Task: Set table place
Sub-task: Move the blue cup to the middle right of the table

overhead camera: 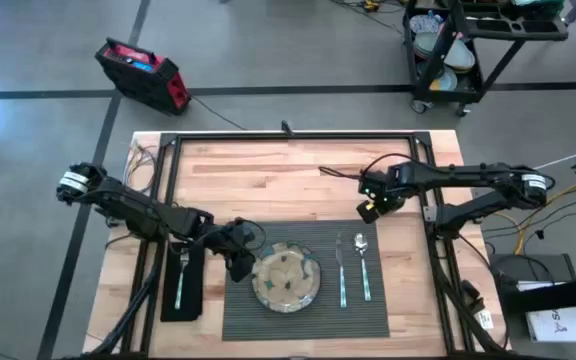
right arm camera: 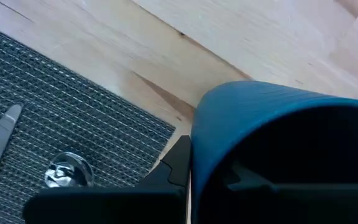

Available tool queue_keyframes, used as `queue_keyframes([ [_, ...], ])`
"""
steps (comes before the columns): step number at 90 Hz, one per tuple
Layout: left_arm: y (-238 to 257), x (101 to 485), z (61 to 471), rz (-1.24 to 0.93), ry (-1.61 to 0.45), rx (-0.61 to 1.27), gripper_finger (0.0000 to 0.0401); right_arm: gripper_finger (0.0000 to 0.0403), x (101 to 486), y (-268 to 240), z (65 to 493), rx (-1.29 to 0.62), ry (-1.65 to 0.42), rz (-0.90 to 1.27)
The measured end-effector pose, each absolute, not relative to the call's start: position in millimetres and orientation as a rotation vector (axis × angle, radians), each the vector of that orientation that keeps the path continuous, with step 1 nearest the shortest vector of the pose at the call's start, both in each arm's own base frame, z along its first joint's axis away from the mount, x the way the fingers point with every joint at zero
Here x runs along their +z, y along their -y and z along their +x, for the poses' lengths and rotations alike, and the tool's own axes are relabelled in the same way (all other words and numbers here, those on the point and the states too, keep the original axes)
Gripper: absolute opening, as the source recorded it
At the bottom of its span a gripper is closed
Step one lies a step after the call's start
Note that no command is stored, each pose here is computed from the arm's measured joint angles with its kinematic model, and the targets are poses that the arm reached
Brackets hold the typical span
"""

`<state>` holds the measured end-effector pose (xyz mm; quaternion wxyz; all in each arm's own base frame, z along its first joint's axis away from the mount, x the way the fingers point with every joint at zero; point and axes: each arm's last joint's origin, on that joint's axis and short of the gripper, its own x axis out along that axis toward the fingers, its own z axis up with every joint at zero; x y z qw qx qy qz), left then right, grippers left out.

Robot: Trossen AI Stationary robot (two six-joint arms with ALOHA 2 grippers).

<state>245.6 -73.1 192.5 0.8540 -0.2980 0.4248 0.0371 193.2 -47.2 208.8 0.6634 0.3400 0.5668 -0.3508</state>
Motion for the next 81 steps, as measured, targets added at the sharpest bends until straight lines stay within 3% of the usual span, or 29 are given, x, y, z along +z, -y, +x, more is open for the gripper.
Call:
queue_keyframes([
  [81,73.2,192.4,245.7,-0.627,-0.894,0.078,0.0041,0.0000,208.7,49.0,199.6,-0.762,-1.213,0.766],
])
